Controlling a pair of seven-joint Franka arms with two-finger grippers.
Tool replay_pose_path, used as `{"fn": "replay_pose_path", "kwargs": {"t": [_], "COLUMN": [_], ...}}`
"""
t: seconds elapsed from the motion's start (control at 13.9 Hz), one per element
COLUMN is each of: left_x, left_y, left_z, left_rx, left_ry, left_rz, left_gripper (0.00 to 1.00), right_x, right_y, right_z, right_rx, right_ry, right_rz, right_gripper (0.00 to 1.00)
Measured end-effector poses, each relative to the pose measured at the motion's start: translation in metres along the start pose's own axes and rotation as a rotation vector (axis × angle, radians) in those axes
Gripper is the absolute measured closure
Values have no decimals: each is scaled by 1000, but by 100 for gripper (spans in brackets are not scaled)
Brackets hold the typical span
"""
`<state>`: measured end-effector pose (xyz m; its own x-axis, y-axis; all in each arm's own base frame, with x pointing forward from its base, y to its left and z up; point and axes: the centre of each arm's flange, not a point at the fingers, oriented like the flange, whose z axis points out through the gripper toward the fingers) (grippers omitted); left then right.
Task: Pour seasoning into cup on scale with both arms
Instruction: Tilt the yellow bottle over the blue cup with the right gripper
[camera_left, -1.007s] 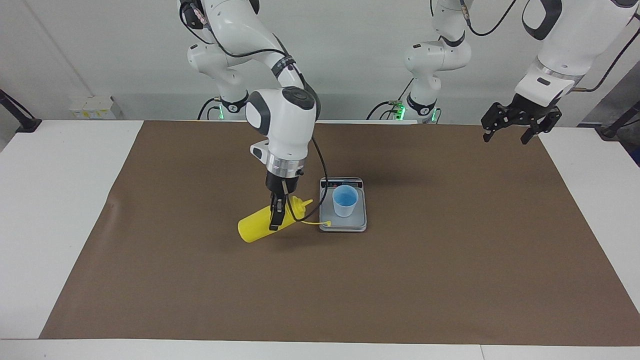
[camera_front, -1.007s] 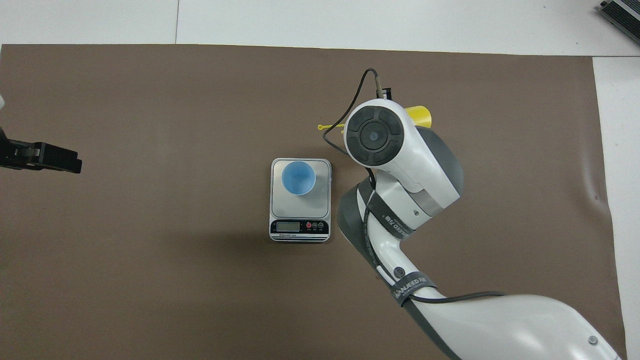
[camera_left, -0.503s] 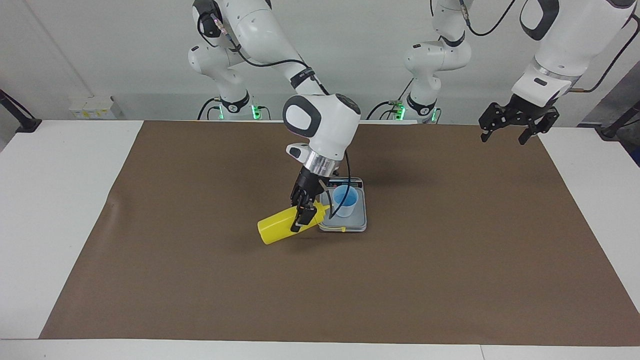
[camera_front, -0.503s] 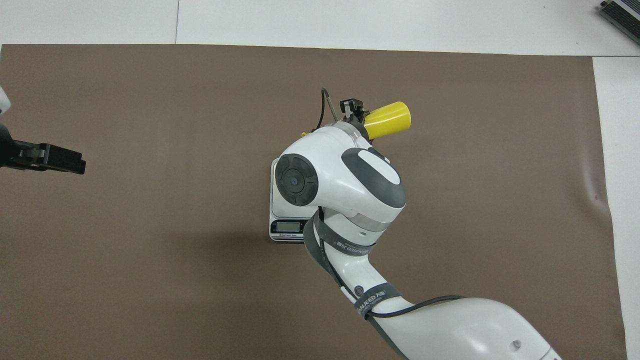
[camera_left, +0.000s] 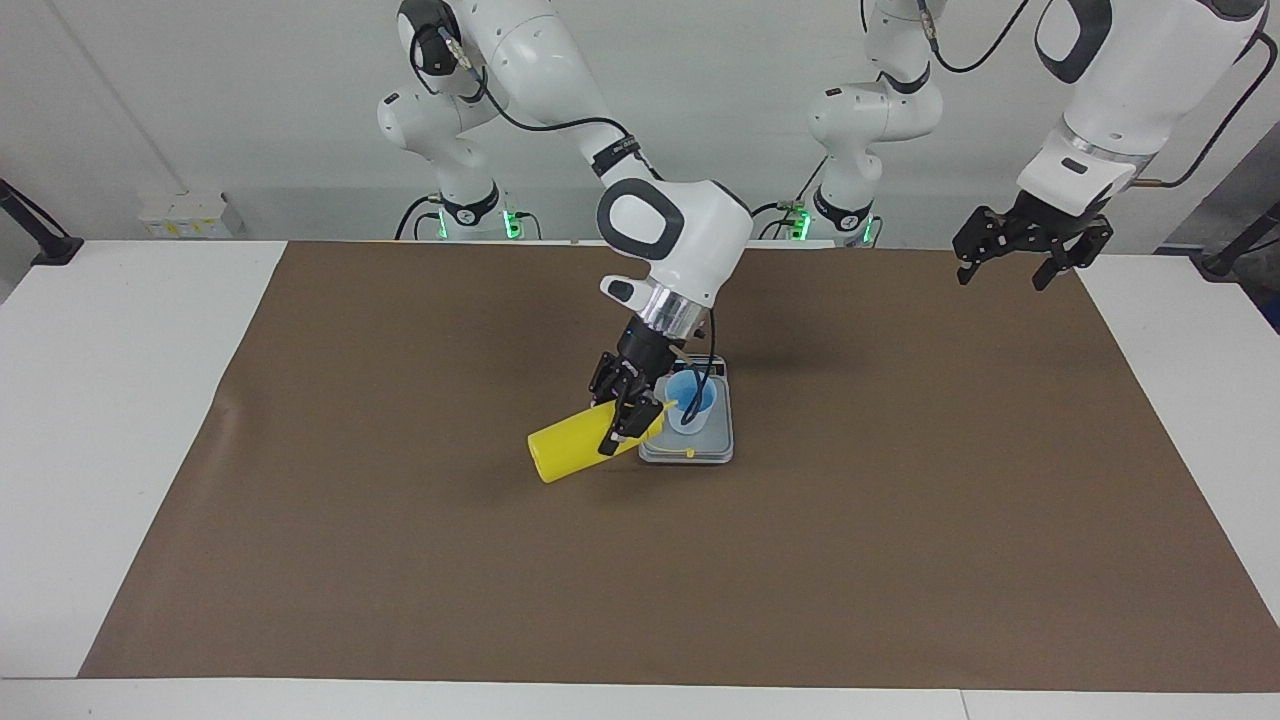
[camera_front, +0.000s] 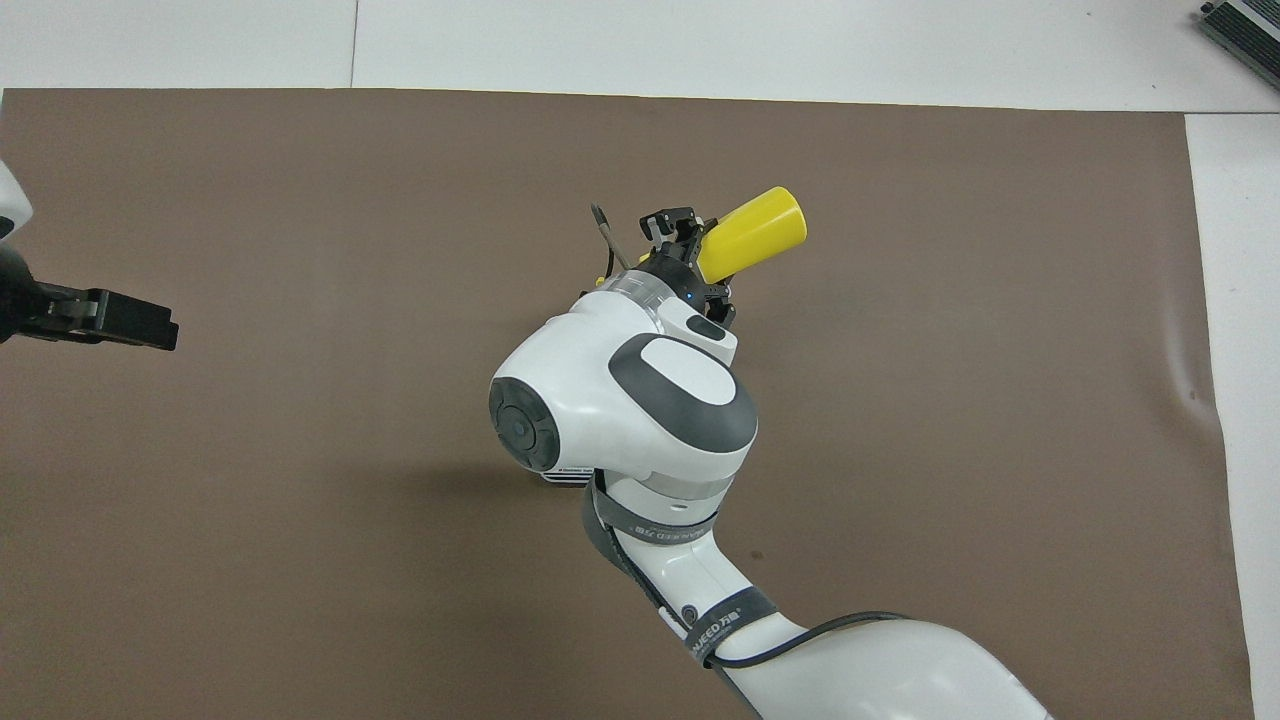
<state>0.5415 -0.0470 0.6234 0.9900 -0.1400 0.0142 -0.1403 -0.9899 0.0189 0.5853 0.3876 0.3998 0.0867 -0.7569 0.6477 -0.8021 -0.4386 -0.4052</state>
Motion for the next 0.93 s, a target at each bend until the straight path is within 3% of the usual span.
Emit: {"fn": "replay_pose_path", "kwargs": {"t": [0.29,0.93], "left_x": [0,0], "left_y": [0,0], "left_z": [1,1], "left_rx": [0,0], "left_ry": [-1,0], "left_rz": [0,0], "left_gripper": [0,0], "right_x": [-20,-41], "right_y": [11,34], "right_z": [-1,-9], "right_rx": [58,125], "right_ry": [62,136], "right_rz": [-92,-218], "right_gripper": [45,45]}}
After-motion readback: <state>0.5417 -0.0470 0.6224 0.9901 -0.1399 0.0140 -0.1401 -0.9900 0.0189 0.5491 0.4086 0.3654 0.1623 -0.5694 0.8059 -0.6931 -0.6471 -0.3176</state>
